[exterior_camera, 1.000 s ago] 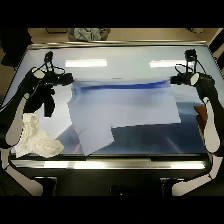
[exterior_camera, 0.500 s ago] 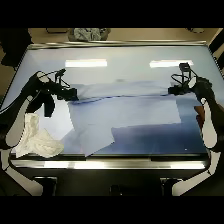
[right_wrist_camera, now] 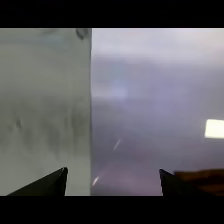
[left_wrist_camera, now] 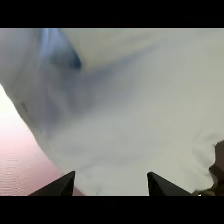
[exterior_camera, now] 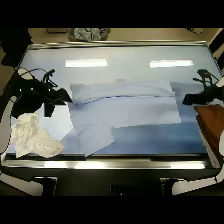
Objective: Fold the shirts.
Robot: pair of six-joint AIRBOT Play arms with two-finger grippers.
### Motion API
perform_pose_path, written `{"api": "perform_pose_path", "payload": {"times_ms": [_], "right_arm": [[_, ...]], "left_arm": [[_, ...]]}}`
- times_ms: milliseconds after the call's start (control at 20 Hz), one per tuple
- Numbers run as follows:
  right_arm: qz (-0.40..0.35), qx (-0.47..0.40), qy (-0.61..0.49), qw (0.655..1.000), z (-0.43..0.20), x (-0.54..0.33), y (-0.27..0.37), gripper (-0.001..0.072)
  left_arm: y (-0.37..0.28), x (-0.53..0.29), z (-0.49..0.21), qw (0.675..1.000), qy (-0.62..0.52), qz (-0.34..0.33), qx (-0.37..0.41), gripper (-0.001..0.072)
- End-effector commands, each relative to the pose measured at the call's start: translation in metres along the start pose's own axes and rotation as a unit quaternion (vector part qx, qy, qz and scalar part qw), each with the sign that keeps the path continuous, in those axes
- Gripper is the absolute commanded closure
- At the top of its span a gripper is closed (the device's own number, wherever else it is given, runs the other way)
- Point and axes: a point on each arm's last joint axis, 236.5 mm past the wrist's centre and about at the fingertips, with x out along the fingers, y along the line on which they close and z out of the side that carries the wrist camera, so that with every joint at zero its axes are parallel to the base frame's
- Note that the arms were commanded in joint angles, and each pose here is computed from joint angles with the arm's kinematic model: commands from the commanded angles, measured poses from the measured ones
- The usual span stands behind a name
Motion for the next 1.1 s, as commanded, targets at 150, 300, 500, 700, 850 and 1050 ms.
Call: {"api": "perform_pose_path", "payload": {"times_ms": [150, 300, 500, 700, 850, 1050], "right_arm": [[0.118, -0.001, 0.084, 0.989, -0.057, -0.003, 0.035, 0.0026], [0.114, -0.002, 0.094, 0.989, -0.063, -0.001, 0.033, 0.0026], [0.123, 0.006, 0.109, 0.986, -0.077, 0.012, 0.038, 0.0025], [0.116, 0.006, 0.114, 0.987, -0.081, 0.016, 0.034, 0.0025], [0.111, 0.006, 0.111, 0.988, -0.079, 0.019, 0.032, 0.0023], [0.113, 0.027, 0.119, 0.986, -0.082, 0.034, 0.029, 0.0040]], "left_arm": [[0.011, 0.069, -0.113, 0.999, 0.027, -0.015, -0.045, 0.0184], [0.003, 0.094, -0.141, 0.996, 0.047, -0.043, -0.063, 0.0184], [-0.010, 0.115, -0.142, 0.997, 0.037, -0.039, -0.049, 0.0185], [-0.010, 0.120, -0.132, 0.998, 0.013, -0.025, -0.064, 0.0445], [-0.008, 0.119, -0.126, 0.998, 0.001, -0.022, -0.059, 0.0676], [-0.002, 0.112, -0.126, 0.999, -0.006, -0.001, -0.031, 0.0678]]}}
